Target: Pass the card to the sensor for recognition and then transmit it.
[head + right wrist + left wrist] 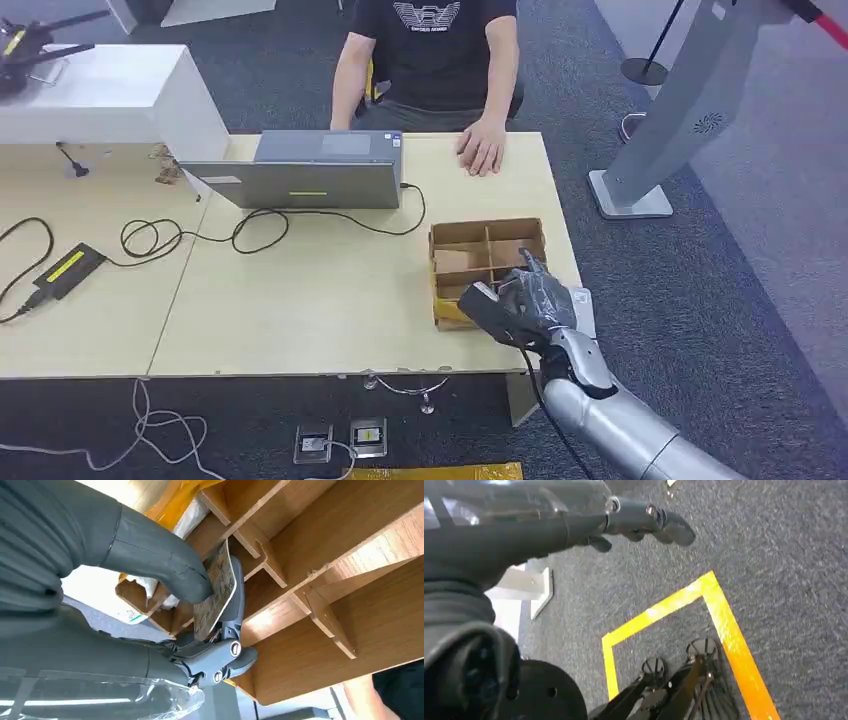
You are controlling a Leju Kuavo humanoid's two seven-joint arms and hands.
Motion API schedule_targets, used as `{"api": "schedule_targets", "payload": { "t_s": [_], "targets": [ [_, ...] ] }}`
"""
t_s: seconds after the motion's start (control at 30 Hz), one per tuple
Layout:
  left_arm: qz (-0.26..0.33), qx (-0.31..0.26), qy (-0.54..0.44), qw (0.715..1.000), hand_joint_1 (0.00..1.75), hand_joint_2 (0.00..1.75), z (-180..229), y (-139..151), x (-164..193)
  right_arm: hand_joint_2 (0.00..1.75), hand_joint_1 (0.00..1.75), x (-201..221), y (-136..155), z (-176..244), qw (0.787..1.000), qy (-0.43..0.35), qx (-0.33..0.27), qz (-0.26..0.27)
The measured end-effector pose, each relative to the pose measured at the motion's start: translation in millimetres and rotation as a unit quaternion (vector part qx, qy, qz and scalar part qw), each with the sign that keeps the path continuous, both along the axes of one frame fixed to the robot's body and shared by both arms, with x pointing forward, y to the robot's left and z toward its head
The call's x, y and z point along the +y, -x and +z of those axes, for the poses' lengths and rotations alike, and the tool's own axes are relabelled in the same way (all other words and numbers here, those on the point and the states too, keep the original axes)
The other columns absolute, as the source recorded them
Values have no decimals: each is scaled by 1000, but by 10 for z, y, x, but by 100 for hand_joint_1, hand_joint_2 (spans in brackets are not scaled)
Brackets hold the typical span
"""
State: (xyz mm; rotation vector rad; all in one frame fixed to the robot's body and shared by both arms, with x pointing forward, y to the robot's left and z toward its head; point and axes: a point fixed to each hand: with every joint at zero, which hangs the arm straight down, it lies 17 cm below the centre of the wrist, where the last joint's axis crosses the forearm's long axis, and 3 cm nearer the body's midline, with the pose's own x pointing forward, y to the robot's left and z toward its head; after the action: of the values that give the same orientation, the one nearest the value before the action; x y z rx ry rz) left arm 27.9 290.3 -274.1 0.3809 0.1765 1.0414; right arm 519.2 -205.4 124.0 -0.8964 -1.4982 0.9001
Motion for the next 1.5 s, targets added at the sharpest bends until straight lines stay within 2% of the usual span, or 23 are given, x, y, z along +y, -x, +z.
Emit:
{"api": "schedule_targets", "payload": {
  "t_s": [0.17,0.3,0.5,0.63,1.03,1.3,1.5],
  "targets": [
    [-5,-1,0,1000,0,0,-1,-5,17,175,175,-19,28,114,1000,6,-31,-4],
    [-6,-1,-1,1000,0,0,-2,-8,27,175,175,-69,51,464,994,42,-100,-13],
    [-11,-9,3,1000,0,0,-10,-40,21,175,175,-35,108,1076,982,55,-180,-5],
    [-16,-15,4,1000,0,0,-14,-63,22,175,175,20,145,1375,976,53,-211,4],
    [-26,-20,4,999,0,0,-17,-86,22,175,175,177,132,1807,967,-1,-254,35],
    [-38,-21,1,999,0,0,-15,-103,41,175,175,280,-8,1816,967,-14,-252,39],
    [-53,-29,3,998,0,0,-14,-178,41,175,175,254,-187,1725,971,-5,-236,22]
  ]
}}
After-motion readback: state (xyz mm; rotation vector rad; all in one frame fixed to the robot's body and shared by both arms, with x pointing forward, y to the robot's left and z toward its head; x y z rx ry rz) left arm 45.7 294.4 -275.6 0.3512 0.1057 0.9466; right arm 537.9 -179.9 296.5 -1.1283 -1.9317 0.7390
